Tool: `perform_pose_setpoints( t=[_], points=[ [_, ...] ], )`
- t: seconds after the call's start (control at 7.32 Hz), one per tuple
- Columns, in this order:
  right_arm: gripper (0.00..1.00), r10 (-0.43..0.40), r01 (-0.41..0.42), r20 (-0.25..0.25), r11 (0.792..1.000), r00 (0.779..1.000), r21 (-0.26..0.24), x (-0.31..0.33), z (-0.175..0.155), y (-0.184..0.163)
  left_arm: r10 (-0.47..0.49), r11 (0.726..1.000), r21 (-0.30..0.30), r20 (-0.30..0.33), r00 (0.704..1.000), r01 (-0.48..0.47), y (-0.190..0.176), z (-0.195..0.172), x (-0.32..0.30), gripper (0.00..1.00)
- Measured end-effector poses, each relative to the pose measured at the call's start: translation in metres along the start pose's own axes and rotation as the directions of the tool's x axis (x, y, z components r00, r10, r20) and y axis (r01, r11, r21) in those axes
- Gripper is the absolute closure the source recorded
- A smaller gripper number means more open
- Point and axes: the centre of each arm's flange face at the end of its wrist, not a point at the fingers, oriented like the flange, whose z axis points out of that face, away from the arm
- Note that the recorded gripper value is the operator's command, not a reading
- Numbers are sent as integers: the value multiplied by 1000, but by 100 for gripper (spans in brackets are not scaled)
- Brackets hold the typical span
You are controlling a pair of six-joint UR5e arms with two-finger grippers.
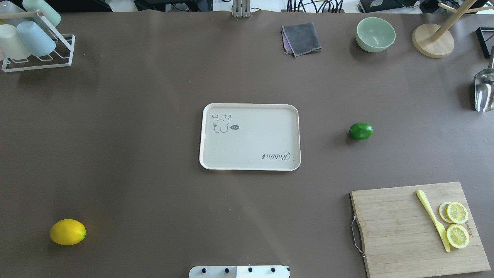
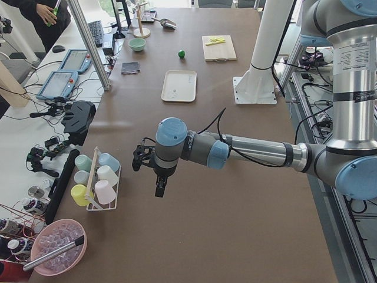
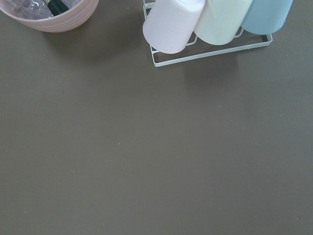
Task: Place all lemons on tray
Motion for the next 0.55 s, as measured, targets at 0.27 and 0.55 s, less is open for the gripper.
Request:
perform_pose_setpoints(
  t=[0.27,0.55],
  points=[
    [0,0,0,2,1000,1000,0,0,0,0,-2,1000,-3,-7,1000,2,-1,0,3,2],
    [0,0,0,4,1000,1000,1,-1,0,0,-7,1000,-9,-15,1000,7,0,2,2,2]
  ],
)
